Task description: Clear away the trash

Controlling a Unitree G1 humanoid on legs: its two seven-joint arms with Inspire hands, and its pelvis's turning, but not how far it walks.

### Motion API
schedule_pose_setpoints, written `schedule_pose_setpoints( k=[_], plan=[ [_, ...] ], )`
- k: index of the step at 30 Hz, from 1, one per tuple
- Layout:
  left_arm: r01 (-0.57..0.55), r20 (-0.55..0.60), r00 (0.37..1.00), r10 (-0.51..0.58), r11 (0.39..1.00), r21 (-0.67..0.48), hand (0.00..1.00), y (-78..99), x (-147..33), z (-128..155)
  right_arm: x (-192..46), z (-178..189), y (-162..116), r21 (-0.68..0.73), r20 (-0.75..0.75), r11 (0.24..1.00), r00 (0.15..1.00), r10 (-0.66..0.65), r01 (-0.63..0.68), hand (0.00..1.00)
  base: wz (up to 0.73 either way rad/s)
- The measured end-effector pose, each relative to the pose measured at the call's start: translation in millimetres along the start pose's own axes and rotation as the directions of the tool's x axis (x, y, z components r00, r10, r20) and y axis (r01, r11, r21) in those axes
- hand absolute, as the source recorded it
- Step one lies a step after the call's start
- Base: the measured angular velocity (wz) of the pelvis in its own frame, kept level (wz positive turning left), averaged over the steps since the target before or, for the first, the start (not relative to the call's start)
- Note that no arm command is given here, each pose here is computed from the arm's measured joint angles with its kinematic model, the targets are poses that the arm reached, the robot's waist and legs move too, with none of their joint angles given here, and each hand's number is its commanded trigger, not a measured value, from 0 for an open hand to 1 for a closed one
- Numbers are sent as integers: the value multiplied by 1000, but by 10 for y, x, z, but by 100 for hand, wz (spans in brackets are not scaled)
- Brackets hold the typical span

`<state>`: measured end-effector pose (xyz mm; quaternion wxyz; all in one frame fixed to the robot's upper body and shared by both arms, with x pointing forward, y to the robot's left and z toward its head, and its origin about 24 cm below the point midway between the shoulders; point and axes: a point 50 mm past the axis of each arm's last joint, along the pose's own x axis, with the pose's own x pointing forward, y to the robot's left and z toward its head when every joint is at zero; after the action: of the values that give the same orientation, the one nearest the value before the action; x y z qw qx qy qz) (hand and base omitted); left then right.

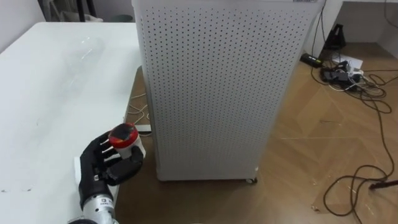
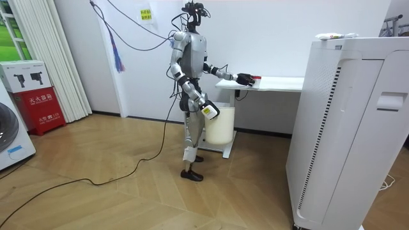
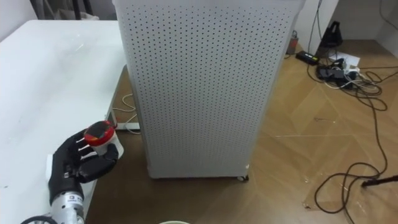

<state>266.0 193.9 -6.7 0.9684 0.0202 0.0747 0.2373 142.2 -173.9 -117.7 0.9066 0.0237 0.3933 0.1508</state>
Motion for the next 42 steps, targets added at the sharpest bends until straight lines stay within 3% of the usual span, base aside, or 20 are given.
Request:
schedule_pose_setpoints(
  k=[10, 16, 22, 27, 30, 35, 42],
  plan=[
    [20, -38, 999, -22, 999, -28, 100, -12, 20, -29, 3, -3, 8, -2, -1, 1000, 1000, -5, 5, 100, -3],
    [101, -47, 993, -104, 993, -59, 100, -143, -3, -15, 3, -3, 8, 0, -4, 1000, 1000, 3, -3, 100, 0],
    [266, -1, 964, -267, 961, -77, 100, -400, -100, 120, 59, 76, -14, 41, 15, 999, 1000, -9, 8, 100, 3],
    [480, 151, 873, -465, 873, -89, 100, -653, -266, 466, 124, 376, -78, 19, 89, 999, 995, -44, 42, 100, -3],
    [576, 181, 811, -557, 815, -70, 100, -726, -360, 519, 117, 580, -135, 8, 158, 998, 986, -56, 56, 100, 0],
    [668, 167, 731, -662, 743, 24, 100, -690, -428, 458, 129, 782, -257, 23, 215, 995, 971, -102, 100, 100, 4],
    [728, 91, 675, -733, 681, 81, 100, -643, -483, 316, 124, 783, -299, 40, 211, 993, 971, -113, 107, 100, 7]
  ],
)
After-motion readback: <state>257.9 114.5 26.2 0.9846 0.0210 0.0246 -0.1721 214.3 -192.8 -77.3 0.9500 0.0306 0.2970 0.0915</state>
